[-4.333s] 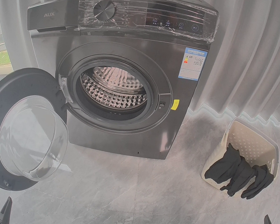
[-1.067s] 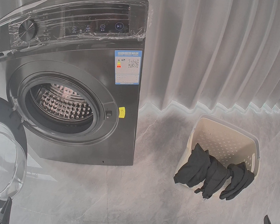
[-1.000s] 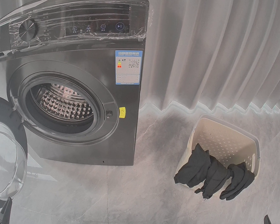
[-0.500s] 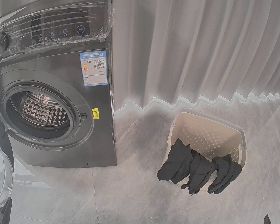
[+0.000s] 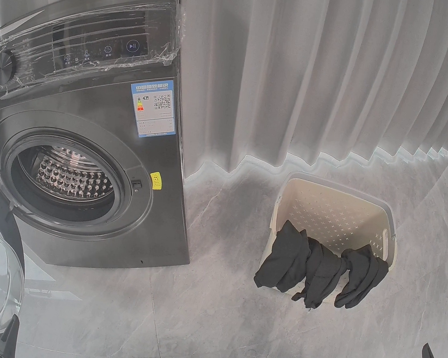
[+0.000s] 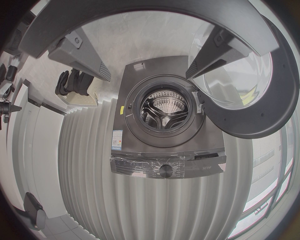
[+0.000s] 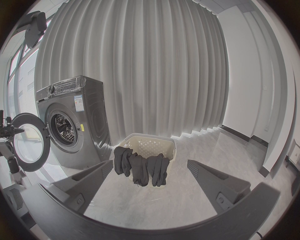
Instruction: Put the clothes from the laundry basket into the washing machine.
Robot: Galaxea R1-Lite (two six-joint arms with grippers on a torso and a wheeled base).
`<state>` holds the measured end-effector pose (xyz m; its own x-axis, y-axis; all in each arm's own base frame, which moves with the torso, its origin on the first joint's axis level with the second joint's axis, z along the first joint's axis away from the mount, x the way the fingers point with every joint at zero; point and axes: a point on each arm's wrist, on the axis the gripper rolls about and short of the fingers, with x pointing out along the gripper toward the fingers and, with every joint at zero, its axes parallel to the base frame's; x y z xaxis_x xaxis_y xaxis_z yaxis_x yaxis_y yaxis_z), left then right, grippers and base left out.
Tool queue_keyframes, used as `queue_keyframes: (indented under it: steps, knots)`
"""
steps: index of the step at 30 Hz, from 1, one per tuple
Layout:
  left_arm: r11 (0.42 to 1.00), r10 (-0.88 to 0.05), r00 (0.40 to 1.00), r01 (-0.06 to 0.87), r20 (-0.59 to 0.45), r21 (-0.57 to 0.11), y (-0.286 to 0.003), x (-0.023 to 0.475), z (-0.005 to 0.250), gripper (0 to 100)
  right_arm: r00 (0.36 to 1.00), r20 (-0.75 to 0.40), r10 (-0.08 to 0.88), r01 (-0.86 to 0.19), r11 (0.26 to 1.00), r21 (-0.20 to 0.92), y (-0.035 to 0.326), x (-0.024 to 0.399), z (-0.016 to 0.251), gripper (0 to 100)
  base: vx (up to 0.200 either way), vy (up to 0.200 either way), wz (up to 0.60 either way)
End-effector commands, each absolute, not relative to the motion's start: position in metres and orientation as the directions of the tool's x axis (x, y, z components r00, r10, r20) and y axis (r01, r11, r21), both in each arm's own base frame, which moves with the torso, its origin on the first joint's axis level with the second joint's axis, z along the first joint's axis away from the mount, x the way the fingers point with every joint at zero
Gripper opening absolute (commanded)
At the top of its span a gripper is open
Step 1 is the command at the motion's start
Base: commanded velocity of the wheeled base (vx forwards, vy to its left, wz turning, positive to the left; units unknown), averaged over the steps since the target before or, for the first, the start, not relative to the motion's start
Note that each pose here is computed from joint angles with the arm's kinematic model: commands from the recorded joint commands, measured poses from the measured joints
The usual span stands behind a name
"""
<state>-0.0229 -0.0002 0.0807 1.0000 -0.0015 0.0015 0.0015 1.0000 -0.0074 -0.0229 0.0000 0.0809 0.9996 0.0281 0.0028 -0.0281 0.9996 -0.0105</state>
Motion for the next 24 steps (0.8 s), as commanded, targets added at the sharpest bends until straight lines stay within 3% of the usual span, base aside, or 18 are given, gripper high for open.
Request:
queue_keyframes:
  steps: [1,3,13,24]
  knots:
    - [1.0,-0.002,1.0,0.002,-0.003,-0.008,-0.0002,-0.0226,0.0755,100,1.0,-0.008,0.029,-0.029,1.0,-0.011,0.0,-0.0221,0.0758,100,0.0,0.0,0.0]
    - [1.0,-0.002,1.0,0.002,-0.003,-0.008,-0.0002,-0.0226,0.0755,100,1.0,-0.008,0.029,-0.029,1.0,-0.011,0.0,-0.0221,0.0758,100,0.0,0.0,0.0]
    - [1.0,-0.002,1.0,0.002,-0.003,-0.006,-0.0002,-0.0226,0.0755,100,1.0,-0.008,0.029,-0.029,1.0,-0.011,0.0,-0.0221,0.0758,100,0.0,0.0,-0.6]
    - [1.0,-0.002,1.0,0.002,-0.003,-0.008,-0.0002,-0.0226,0.0755,100,1.0,-0.008,0.029,-0.029,1.0,-0.011,0.0,-0.0221,0.0758,100,0.0,0.0,0.0]
